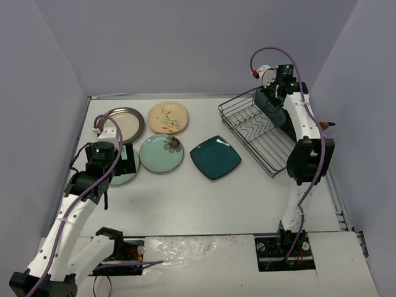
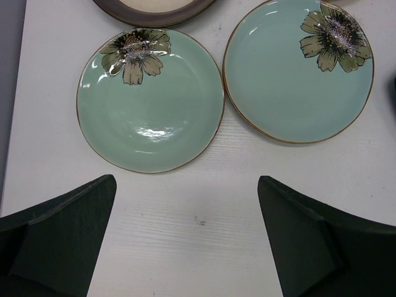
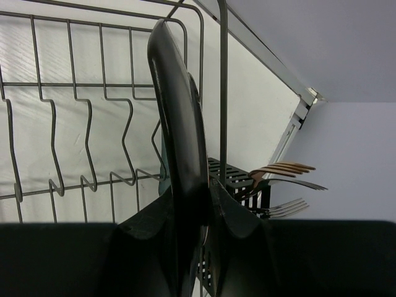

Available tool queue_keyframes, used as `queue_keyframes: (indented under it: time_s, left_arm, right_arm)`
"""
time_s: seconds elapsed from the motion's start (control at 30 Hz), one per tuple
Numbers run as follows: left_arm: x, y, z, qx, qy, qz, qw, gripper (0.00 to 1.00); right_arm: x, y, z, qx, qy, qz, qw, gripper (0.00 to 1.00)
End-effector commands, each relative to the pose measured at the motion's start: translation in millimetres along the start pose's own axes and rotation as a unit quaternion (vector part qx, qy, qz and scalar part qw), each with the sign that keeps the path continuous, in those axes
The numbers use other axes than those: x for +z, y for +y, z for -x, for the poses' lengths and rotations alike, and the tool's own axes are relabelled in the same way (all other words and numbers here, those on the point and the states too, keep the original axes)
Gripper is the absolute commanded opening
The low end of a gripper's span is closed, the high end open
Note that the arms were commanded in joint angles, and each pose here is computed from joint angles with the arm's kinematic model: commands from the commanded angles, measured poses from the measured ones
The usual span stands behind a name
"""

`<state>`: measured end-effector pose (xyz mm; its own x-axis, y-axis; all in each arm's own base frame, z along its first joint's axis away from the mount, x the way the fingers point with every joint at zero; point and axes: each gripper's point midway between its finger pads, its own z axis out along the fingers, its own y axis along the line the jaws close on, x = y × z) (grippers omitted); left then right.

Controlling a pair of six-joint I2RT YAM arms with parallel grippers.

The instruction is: Load the plates into the dish rack

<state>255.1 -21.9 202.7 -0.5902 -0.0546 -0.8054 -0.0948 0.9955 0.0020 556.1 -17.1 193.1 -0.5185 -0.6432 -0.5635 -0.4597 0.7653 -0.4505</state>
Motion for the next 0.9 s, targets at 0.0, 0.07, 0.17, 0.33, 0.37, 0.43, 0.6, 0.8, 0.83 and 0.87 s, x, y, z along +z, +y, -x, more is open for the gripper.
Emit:
queue_keyframes:
  time_s: [0.0, 0.07, 0.17, 0.33, 0.37, 0.43, 0.6, 0.8, 0.83, 0.87]
  left_arm:
    - [-1, -2, 20, -0.003, -0.029, -0.006, 1.0, 0.97]
    - [-1, -3, 20, -0.002, -0.029, -0.006, 1.0, 0.97]
    - [-1, -3, 19, -0.001, -0.026, -0.006, 1.0, 0.97]
    - [1, -4, 18, 0.0, -0.021, -0.008, 1.0, 0.97]
    - [2, -4, 17, 0.0, -0.019, -0.008, 1.0, 0.97]
    - [2, -4, 17, 0.001, -0.018, -0.008, 1.0, 0.97]
    - [2, -4, 16, 0.001, -0.016, -0.008, 1.0, 0.97]
    - [2, -4, 15, 0.001, -0.014, -0.007, 1.0, 0.97]
    - [2, -3, 15, 0.001, -0.014, -0.007, 1.0, 0.97]
    - [2, -3, 15, 0.001, -0.014, -0.007, 1.0, 0.97]
  right_arm:
    - [-15, -39, 46, -0.005, -0.08, -0.059, 0.995, 0.0]
    - [-11, -37, 43, -0.005, -0.077, -0.055, 0.996, 0.0]
    - [-6, -35, 40, -0.006, -0.07, -0.055, 0.996, 0.0]
    - [3, -33, 33, -0.001, -0.059, -0.052, 0.997, 0.02]
    - [6, -31, 31, 0.001, -0.056, -0.051, 0.997, 0.05]
    - [8, -30, 30, 0.007, -0.054, -0.05, 0.997, 0.08]
    - [8, -34, 29, 0.016, -0.05, -0.06, 0.997, 0.26]
    - [6, -52, 18, 0.038, -0.038, -0.085, 0.995, 0.3]
    - [5, -54, 18, 0.04, -0.038, -0.086, 0.995, 0.33]
    - [5, -54, 19, 0.042, -0.039, -0.087, 0.995, 0.36]
